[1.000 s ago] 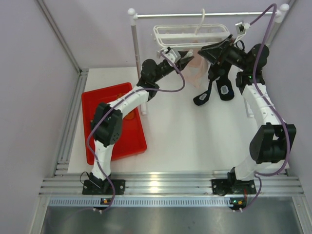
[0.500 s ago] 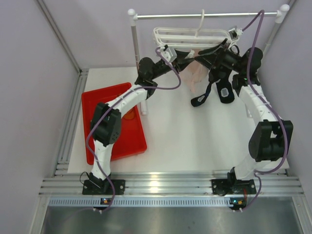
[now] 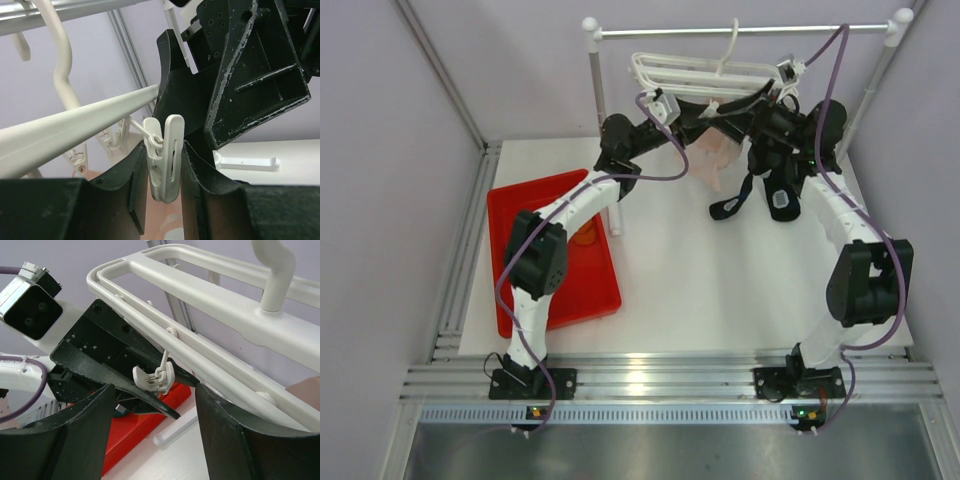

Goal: Clip the socks to the hanger
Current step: Open the clamp at the hanger.

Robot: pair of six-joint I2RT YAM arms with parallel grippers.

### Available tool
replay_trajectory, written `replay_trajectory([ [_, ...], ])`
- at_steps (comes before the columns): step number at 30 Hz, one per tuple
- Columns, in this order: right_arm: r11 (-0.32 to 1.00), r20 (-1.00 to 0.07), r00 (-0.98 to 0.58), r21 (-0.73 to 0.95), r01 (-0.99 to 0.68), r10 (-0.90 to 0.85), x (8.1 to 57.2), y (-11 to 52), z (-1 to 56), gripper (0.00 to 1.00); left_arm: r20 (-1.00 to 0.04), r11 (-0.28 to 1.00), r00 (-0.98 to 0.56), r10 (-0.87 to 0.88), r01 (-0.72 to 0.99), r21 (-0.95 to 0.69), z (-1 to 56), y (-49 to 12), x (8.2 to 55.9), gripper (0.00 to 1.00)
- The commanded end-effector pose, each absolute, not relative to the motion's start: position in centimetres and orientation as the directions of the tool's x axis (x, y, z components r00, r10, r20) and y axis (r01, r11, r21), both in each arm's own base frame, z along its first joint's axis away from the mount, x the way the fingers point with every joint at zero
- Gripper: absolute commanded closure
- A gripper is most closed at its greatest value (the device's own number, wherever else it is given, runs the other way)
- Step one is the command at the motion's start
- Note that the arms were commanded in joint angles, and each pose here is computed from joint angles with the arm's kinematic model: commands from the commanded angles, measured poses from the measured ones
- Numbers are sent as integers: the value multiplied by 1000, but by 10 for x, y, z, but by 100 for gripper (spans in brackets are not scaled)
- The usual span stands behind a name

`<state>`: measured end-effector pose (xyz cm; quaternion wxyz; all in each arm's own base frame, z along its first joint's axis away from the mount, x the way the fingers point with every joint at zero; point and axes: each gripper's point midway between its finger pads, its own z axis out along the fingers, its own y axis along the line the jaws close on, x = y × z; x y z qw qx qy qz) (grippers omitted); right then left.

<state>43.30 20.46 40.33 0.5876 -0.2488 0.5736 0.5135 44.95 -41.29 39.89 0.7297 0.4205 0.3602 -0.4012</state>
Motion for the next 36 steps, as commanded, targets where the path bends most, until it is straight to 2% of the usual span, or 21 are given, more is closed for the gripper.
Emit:
replay_trajectory([
  [1,357,-933,-18,155,-921,358,427,212,439,36,-858,213,408,-312,910,355,410,-422,424,100],
  [9,389,-905,88,89,-917,415,416,206,443,37,-870,198,383,-309,921,335,406,-422,424,100],
  [17,455,-913,200,-17,-890,356,415,201,427,30,-875,214,371,-311,924,316,402,-423,429,100],
  [21,490,-898,281,-86,-868,340,408,196,431,24,-872,212,378,-312,922,324,401,-423,429,100],
  [27,518,-861,377,-162,-840,341,395,192,444,24,-867,209,388,-312,918,336,399,-424,430,100],
  [36,503,-860,367,-156,-850,354,401,197,445,26,-866,199,392,-311,917,344,395,-426,430,100],
])
